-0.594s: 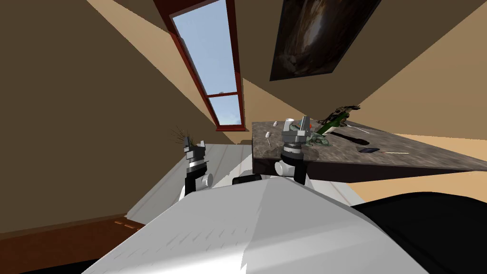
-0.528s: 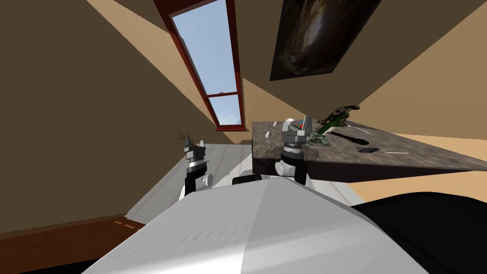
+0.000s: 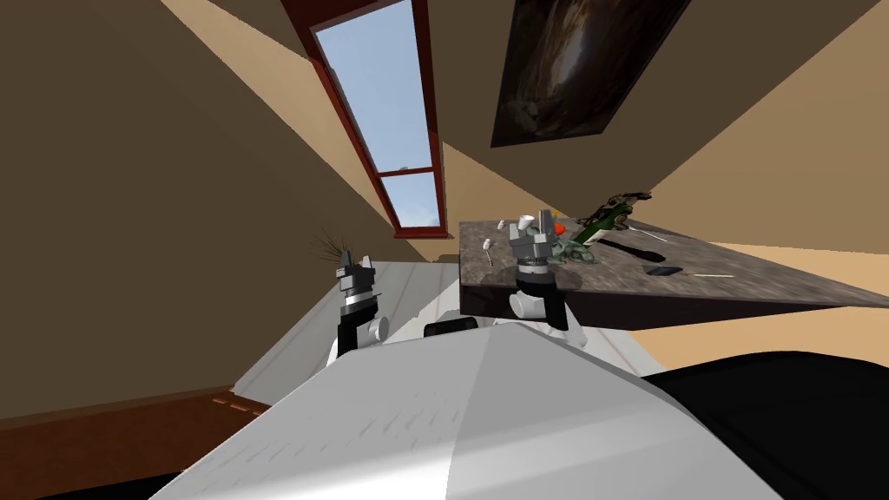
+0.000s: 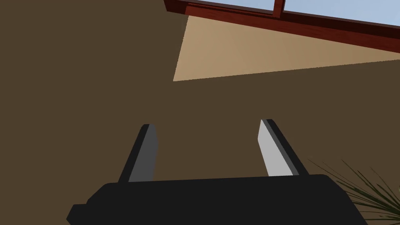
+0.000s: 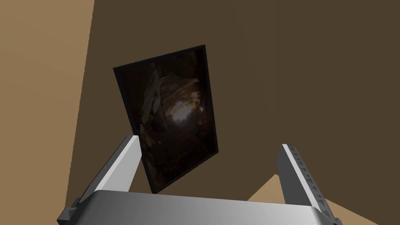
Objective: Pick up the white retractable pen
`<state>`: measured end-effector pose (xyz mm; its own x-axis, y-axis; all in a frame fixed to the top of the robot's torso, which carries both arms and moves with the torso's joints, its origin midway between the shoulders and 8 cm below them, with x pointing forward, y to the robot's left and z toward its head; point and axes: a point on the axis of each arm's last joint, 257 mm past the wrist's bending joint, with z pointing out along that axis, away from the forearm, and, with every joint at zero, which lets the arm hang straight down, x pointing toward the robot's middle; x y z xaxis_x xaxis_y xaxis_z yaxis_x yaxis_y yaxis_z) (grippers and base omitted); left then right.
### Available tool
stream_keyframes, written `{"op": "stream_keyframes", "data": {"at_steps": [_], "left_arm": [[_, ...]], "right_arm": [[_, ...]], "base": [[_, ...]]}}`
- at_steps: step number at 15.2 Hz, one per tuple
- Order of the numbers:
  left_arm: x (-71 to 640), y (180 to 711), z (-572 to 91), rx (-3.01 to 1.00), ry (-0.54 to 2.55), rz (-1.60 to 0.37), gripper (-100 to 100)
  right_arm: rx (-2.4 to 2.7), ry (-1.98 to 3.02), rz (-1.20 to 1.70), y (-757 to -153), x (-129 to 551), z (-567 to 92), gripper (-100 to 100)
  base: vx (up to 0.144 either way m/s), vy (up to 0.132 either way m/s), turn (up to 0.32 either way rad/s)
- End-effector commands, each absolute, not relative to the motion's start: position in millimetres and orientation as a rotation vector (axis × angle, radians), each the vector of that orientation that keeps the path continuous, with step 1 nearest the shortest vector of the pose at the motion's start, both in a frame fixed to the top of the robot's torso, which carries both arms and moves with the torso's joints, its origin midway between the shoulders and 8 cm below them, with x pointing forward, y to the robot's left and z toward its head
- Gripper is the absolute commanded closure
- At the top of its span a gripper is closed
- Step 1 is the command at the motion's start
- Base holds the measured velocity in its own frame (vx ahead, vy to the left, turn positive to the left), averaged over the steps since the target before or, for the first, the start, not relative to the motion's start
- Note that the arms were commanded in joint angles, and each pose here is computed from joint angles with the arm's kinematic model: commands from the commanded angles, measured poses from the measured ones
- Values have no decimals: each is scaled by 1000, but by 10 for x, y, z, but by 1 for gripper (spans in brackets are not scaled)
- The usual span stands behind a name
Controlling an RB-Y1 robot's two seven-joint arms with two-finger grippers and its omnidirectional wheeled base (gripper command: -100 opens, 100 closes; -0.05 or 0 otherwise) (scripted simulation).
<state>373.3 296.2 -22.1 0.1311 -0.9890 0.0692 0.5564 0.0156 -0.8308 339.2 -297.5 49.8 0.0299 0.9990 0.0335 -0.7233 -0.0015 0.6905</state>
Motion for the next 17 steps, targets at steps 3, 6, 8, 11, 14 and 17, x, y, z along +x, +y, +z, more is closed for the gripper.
{"op": "stream_keyframes", "data": {"at_steps": [3, 6, 8, 11, 14, 17], "left_arm": [[3733, 2962, -221, -852, 654, -1346, 0], [3733, 2962, -221, -852, 654, -1346, 0], [3733, 2962, -221, -852, 654, -1346, 0], [3733, 2962, -221, -852, 654, -1346, 0], [3733, 2962, -221, -852, 654, -1346, 0], [3733, 2962, -221, -852, 654, -1346, 0]], "right_arm": [[678, 629, 1487, -3038, 3565, 386, -100], [714, 663, 1492, -3091, 3664, 317, -100], [758, 694, 1495, -3160, 3768, 241, -100], [808, 723, 1497, -3243, 3873, 155, -100], [866, 747, 1495, -3343, 3980, 62, -100], [931, 767, 1491, -3459, 4084, -40, -100]], "base": [[-25, -17, 8], [-22, -16, 10], [-19, -7, 11], [-19, -13, 16], [-13, -9, 16], [-12, -6, 18]]}}
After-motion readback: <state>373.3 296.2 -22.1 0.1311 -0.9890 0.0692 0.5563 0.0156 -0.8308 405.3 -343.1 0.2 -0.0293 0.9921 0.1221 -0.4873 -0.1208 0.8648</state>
